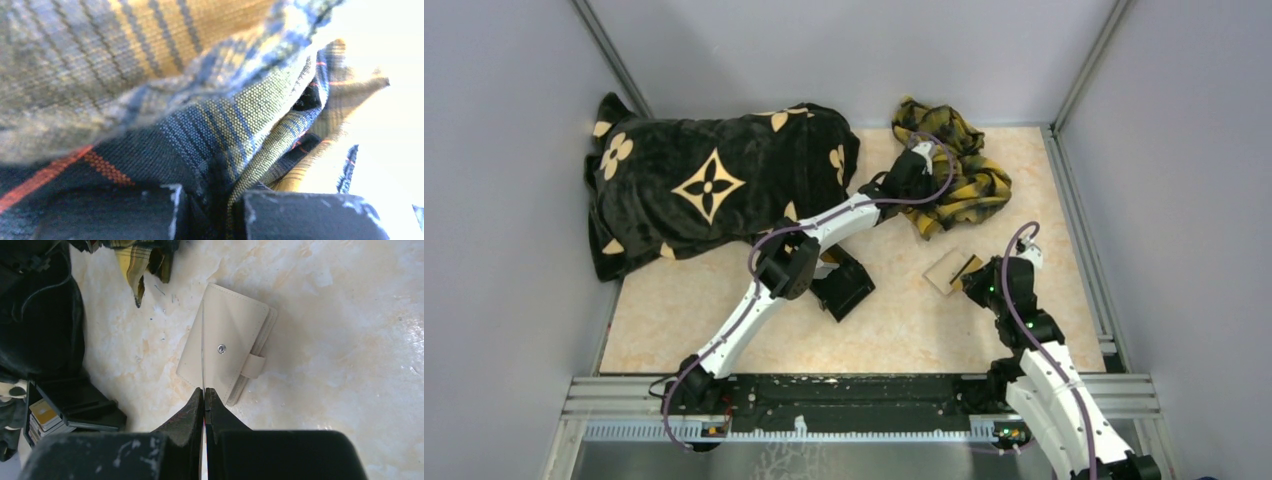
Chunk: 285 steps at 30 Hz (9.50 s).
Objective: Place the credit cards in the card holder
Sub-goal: Move the distractor to the center of the board, then open the card holder at the center of the board.
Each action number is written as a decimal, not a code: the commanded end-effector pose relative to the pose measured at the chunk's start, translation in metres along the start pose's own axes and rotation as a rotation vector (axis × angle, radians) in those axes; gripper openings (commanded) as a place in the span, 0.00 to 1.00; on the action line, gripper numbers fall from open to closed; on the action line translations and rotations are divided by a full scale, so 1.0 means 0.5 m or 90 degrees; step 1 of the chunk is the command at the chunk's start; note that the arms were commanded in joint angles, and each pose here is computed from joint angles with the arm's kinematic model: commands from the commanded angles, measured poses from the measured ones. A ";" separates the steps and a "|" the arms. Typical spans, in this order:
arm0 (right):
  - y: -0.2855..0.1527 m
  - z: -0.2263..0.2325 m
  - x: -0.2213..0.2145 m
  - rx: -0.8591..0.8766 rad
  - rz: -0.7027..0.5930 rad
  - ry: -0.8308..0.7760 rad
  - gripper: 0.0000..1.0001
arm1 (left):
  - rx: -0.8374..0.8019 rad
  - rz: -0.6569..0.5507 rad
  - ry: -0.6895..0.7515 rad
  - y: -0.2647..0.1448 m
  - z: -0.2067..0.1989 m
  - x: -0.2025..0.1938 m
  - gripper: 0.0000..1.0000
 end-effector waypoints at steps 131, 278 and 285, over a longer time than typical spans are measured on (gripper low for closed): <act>0.041 -0.061 -0.038 0.034 -0.025 0.186 0.00 | 0.100 0.132 0.156 -0.226 0.027 -0.232 0.66; 0.045 -0.052 0.022 0.057 -0.012 -0.069 0.00 | 0.035 0.275 0.048 -0.307 0.087 -0.430 0.57; 0.040 -0.041 0.025 0.078 -0.017 -0.065 0.00 | 0.037 0.276 0.048 -0.307 0.089 -0.432 0.57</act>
Point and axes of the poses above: each gripper's point midway between its finger pads, its own y axis out along the fingers, its own z axis along the line the jaws close on, x = y × z, the point moved 4 cm from there along -y, back along the fingers, and after that the axes turned 10 degrees about -y, right-handed, at the moved point
